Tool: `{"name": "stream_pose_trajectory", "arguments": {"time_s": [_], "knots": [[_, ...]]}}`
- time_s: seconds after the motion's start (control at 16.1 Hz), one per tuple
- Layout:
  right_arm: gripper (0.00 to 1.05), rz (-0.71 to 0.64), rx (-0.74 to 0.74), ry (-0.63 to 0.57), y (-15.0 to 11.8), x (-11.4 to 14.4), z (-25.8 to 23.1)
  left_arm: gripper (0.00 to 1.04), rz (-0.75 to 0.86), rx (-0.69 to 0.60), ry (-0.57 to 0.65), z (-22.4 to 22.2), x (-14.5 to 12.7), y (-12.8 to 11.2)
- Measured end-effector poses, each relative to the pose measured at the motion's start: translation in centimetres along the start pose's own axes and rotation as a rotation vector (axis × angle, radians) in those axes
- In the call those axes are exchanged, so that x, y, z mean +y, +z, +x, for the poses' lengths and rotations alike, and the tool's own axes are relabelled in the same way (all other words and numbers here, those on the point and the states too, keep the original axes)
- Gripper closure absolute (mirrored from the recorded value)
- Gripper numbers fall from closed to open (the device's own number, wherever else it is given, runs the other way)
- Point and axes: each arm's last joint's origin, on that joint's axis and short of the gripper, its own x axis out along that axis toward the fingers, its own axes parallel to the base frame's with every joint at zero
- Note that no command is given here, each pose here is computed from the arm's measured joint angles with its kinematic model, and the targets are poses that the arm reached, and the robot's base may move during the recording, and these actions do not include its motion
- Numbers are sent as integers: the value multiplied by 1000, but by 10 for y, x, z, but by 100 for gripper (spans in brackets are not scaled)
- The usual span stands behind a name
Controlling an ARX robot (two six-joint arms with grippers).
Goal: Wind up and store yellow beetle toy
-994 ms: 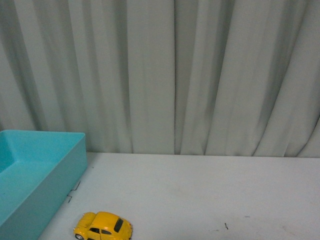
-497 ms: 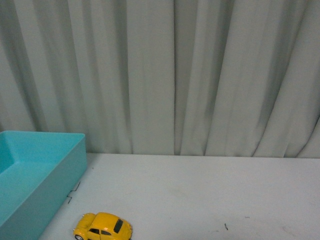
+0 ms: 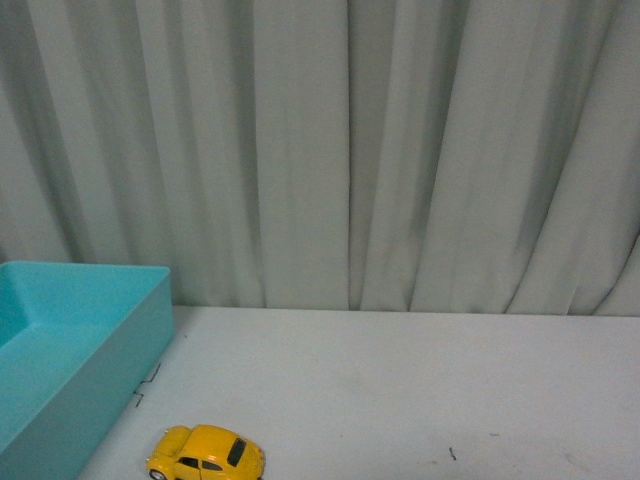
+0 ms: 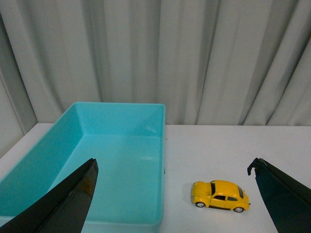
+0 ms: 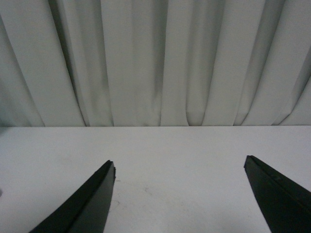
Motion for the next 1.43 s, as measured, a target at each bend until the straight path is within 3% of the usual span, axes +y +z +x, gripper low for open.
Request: {"name": "stream_pose_trajectory", "arguments": {"time_s": [0.06,0.12,0.19,0.25,0.44,0.75,0.93,1.12,1.43], "knots": [[12,0,0,0,0,0,0,7,0,0,0,0,0,0],[5,2,0,-1,0,0,0,7,-84,230,-60,-1,1,-1],[7,1,0,2,0,0,0,7,-189,415,-81,3,2,6],[7,1,1,0,0,0,0,7,-261,485,-101,9,-2,19],[6,1,0,0,0,0,0,7,-235,369,-169,41,-17,52],[6,1,0,0,0,0,0,7,-40,371,-212,134,-34,48],[6,1,0,0,0,0,0,7,180,455,-337,190,-52,40],[6,1,0,0,0,0,0,7,446,506,-486,226,-71,39],[6,1,0,0,0,0,0,7,654,516,-626,240,-87,50]]}}
